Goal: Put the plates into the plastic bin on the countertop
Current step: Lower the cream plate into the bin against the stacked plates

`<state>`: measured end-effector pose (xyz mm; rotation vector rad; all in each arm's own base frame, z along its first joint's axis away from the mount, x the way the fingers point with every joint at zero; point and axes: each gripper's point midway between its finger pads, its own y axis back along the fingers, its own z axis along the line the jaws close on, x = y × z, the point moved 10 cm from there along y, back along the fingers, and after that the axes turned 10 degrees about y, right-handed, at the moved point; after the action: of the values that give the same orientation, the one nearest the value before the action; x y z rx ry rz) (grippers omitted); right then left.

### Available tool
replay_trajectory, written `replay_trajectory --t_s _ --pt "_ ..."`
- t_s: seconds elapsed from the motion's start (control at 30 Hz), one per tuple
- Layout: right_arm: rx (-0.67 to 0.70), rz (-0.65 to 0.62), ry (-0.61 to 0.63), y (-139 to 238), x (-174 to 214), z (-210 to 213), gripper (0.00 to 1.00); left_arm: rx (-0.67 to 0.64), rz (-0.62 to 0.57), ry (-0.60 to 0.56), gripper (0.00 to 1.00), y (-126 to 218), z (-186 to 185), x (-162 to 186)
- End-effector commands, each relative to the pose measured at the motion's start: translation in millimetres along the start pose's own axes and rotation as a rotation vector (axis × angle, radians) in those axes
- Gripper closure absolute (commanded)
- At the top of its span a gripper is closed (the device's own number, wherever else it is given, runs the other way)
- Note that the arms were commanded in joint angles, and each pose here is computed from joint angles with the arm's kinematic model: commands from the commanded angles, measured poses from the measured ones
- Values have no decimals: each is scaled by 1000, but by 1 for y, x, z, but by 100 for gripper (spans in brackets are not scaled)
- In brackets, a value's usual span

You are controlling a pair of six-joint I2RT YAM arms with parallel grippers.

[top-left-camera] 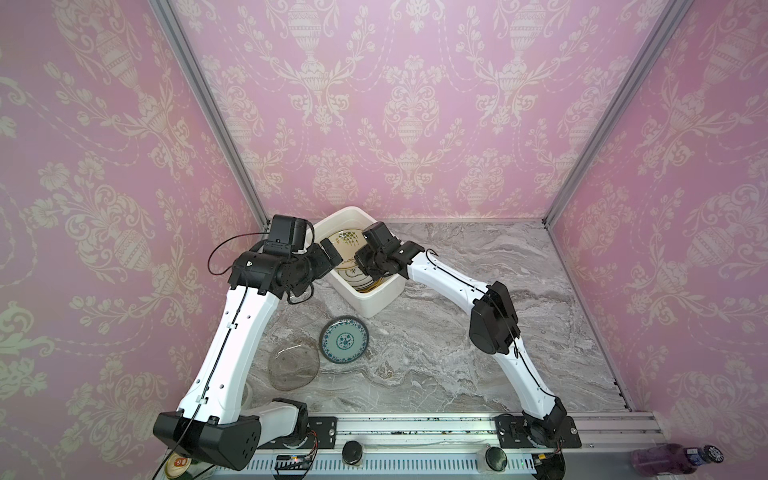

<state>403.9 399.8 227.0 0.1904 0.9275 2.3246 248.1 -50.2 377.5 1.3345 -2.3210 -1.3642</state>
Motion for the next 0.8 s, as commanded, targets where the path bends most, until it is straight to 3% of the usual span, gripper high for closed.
replay_trajectory --t_s 0.0,0.77 --pt "-163 -55 -40 33 0 38 100 -27 -34 -17 1 6 6 -2" --pt "-87 -56 -75 -11 2 19 100 -51 -45 -31 1 7 9 -4"
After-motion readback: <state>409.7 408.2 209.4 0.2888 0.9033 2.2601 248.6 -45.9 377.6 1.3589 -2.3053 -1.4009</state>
